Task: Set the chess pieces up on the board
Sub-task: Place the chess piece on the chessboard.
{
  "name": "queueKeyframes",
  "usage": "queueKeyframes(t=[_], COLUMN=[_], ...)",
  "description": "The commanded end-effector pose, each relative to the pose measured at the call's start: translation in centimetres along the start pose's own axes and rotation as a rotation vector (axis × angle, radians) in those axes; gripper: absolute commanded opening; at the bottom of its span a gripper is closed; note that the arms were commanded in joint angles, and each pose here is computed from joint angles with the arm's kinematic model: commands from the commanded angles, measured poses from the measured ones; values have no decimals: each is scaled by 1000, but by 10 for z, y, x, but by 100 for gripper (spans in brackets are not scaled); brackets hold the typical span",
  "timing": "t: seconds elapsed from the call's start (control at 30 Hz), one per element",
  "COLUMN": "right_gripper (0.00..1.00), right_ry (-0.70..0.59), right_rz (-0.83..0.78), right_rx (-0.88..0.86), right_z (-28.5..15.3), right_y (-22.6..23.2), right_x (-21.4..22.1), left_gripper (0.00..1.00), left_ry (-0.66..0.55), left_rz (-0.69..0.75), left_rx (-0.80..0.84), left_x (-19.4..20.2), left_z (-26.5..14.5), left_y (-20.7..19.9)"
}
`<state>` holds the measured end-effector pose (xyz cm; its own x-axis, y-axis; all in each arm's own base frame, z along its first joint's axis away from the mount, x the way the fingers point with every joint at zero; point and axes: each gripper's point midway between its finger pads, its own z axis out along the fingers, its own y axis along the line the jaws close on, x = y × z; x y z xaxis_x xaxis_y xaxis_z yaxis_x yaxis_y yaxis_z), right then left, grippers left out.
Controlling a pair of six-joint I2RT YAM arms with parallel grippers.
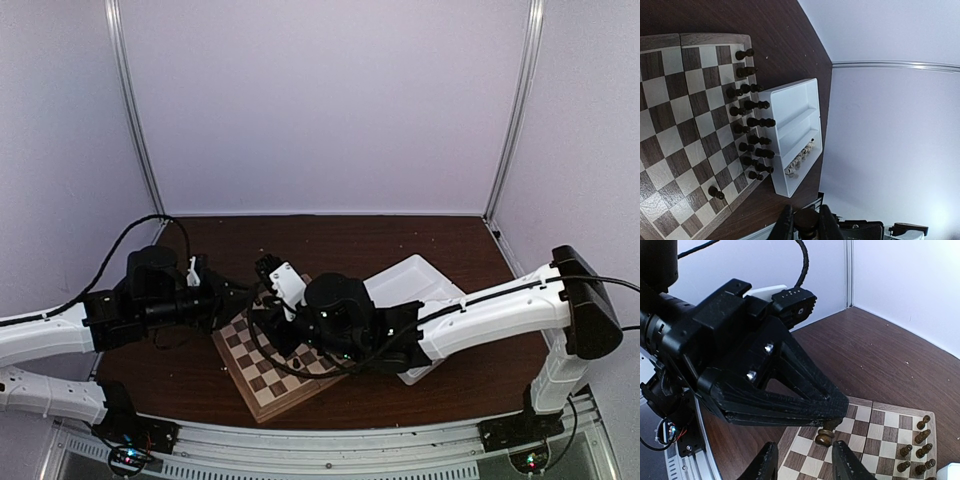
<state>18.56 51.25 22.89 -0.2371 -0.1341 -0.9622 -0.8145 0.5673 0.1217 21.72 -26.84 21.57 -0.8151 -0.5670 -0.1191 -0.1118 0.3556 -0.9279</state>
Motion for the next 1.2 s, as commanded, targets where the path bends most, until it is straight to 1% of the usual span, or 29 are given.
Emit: queueKeyframes(t=[0.0, 0.23, 0.57, 0.7, 0.8, 0.97, 1.07, 1.13, 1.17], right_gripper=[40, 37, 36, 28, 25, 16, 8, 3, 3], right_ry=[-34, -33, -37, -40, -40, -44, -47, -47, -47], right_rz=[18, 30, 51, 56, 56, 61, 61, 64, 66], right_rx=[35, 39, 63, 64, 62, 64, 61, 60, 60], right_z=[6, 9, 12, 13, 13, 12, 12, 11, 10], right_y=[-6, -10, -19, -21, -21, -21, -21, -21, -21], right_x=[-11, -11, -14, -15, -16, -17, -17, -18, -19], left_gripper=[11, 11, 11, 11, 11, 11, 11, 12, 16], left_ry=[6, 13, 21, 21, 19, 22, 22, 20, 17], left_rz=[-14, -16, -18, -19, -20, -19, -22, -22, -21], left_rx=[60, 69, 76, 79, 80, 83, 82, 82, 82], left_x=[0, 1, 2, 2, 2, 3, 3, 2, 2], left_z=[-1, -1, -1, -2, -2, -2, -2, -2, -2], left_y=[-13, -15, -15, -16, -16, -17, -15, -13, -13])
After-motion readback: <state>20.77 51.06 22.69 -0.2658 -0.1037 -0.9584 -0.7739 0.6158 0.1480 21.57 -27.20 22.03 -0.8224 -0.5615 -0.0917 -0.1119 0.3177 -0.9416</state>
